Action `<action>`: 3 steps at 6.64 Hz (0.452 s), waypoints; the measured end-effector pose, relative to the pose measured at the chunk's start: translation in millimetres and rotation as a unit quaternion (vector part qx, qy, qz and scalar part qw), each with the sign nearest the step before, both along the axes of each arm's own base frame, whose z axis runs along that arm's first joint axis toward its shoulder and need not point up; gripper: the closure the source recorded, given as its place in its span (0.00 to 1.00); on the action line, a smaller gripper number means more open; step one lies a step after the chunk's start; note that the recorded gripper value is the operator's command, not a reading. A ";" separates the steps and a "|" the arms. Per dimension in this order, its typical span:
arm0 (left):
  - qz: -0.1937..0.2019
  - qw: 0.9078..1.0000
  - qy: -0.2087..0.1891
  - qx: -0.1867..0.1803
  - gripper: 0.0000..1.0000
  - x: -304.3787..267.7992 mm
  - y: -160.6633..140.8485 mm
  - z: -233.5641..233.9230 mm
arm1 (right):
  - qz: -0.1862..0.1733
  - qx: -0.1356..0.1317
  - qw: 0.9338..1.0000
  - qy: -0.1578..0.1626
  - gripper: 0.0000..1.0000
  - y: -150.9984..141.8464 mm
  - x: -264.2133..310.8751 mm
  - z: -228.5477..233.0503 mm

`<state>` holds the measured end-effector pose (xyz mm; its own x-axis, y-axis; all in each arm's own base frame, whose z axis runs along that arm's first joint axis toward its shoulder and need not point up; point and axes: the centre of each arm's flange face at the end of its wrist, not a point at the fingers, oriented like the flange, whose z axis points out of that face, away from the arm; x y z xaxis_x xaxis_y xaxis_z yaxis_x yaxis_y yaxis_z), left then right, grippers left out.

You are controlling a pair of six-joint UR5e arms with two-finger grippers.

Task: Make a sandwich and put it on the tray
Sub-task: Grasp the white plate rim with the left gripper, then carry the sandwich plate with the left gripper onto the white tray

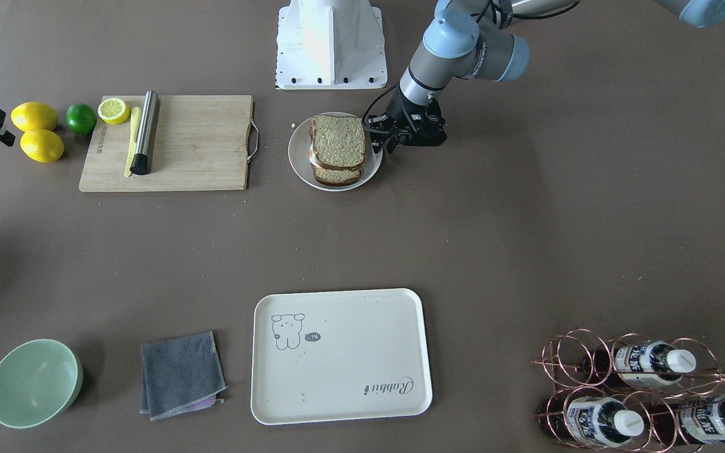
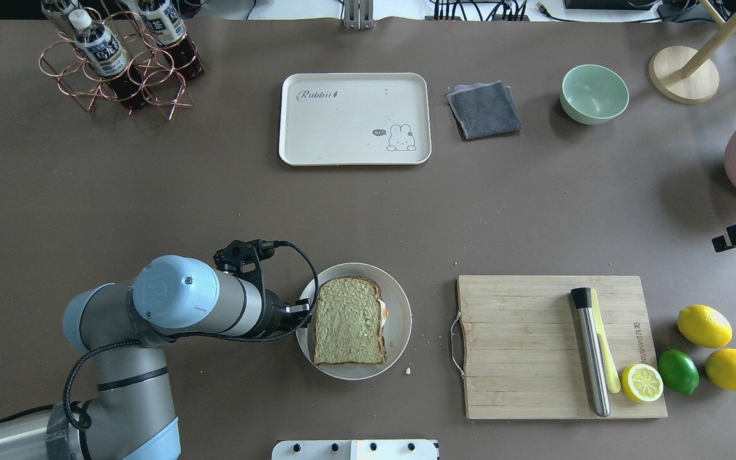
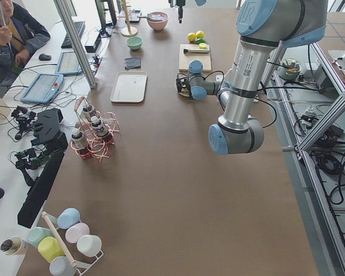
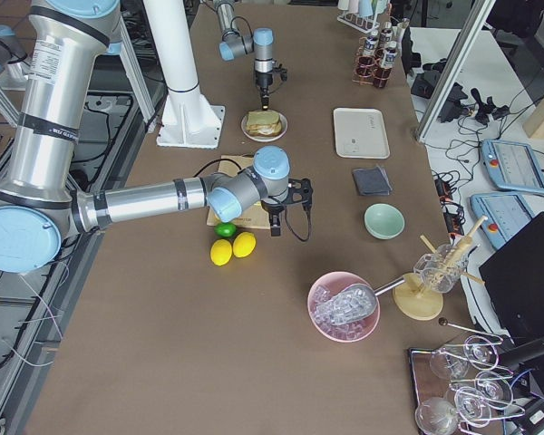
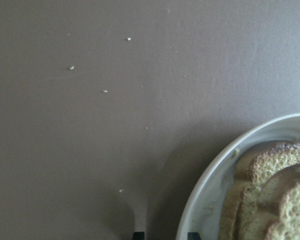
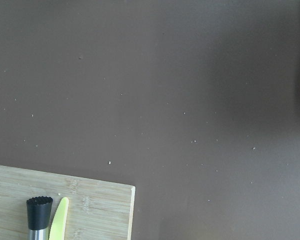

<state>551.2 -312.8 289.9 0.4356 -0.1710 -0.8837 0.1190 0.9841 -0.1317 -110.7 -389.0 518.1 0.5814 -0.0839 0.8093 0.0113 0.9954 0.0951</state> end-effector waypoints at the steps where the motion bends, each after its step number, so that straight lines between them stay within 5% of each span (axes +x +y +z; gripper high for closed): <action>1: -0.001 1.000 0.005 -0.002 1.00 -0.3 1.0 -1.0 | 0.000 -0.001 1.000 -0.001 0.00 1.7 1.7 -0.5; 3: -0.005 1.000 0.015 -0.005 1.00 -4.4 1.1 -7.1 | 0.001 -0.001 1.000 -0.005 0.00 3.0 4.1 -2.3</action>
<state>546.8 -311.7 282.8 0.4081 -0.1833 -0.8943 0.1240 0.9817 -0.1446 -106.6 -386.0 515.8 0.5743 -0.0802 0.8147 0.0082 0.9957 0.0922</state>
